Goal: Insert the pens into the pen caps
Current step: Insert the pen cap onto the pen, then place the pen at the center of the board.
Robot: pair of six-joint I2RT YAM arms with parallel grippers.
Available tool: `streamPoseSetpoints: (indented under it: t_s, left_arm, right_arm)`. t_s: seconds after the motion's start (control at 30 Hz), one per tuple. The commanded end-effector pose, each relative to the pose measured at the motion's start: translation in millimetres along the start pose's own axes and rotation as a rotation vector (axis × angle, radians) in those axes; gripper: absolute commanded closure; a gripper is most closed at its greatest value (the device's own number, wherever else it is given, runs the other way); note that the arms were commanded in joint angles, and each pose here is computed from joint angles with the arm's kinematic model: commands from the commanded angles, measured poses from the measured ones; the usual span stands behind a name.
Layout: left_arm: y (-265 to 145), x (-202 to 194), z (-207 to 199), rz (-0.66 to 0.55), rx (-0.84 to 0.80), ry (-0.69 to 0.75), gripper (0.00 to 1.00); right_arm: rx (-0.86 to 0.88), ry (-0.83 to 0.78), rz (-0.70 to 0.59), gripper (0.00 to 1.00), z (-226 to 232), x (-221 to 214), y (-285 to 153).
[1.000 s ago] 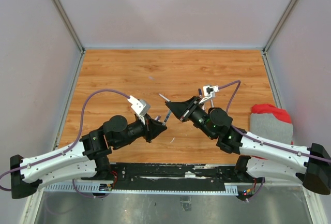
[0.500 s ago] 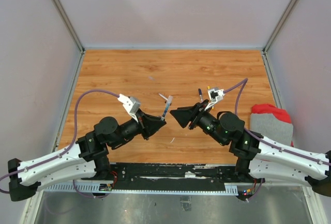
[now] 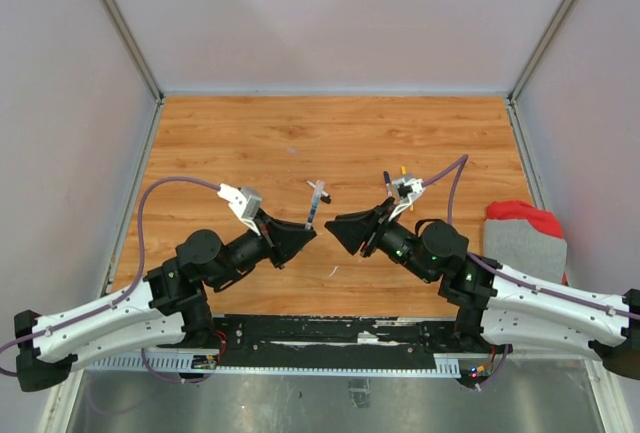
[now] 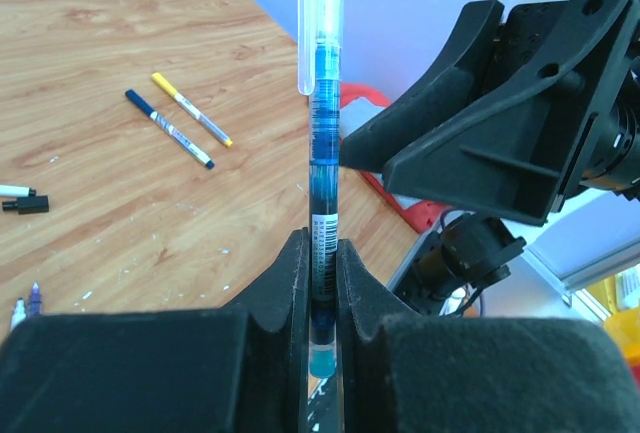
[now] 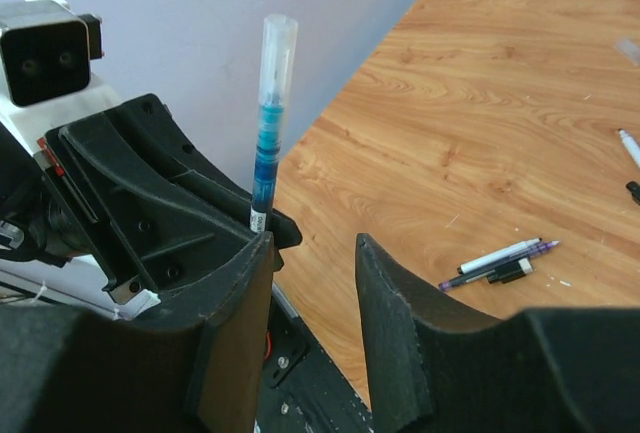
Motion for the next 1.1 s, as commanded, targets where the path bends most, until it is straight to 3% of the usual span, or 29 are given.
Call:
streamPoseSetpoints:
  t_s: [0.0, 0.1, 0.2, 0.7, 1.07]
  left_arm:
    - [4, 9, -7, -0.052, -0.025, -0.006, 0.99]
    - [4, 10, -7, -0.058, -0.027, 0.001, 1.00]
    - [3, 10, -7, -0.065, -0.028, -0.001, 1.00]
    - [0, 7, -5, -0.053, -0.044, -0.003, 1.00]
    - [1, 4, -5, -0.033, -0.058, 0.002, 1.00]
  right_arm:
    - [0.096, 0.008, -0.043, 0.59, 16, 13, 10]
    - [0.123, 0.030, -0.042, 0.51, 21, 13, 17]
    - [0.152, 0.057, -0.048, 0.51, 25, 11, 22]
    - [0.110, 0.126, -0.076, 0.70, 25, 10, 37]
    - [0.104, 0.131, -0.057, 0.75, 25, 7, 44]
Point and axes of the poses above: each gripper's point midway between its finger pads, its own y axis out along the fingers, its own z axis along the line the jaws close on, x = y × z, the point moved 10 cm from there along -y, back along the fingers, and after that the axes turned 14 degrees about -y, right-handed, at the moved point
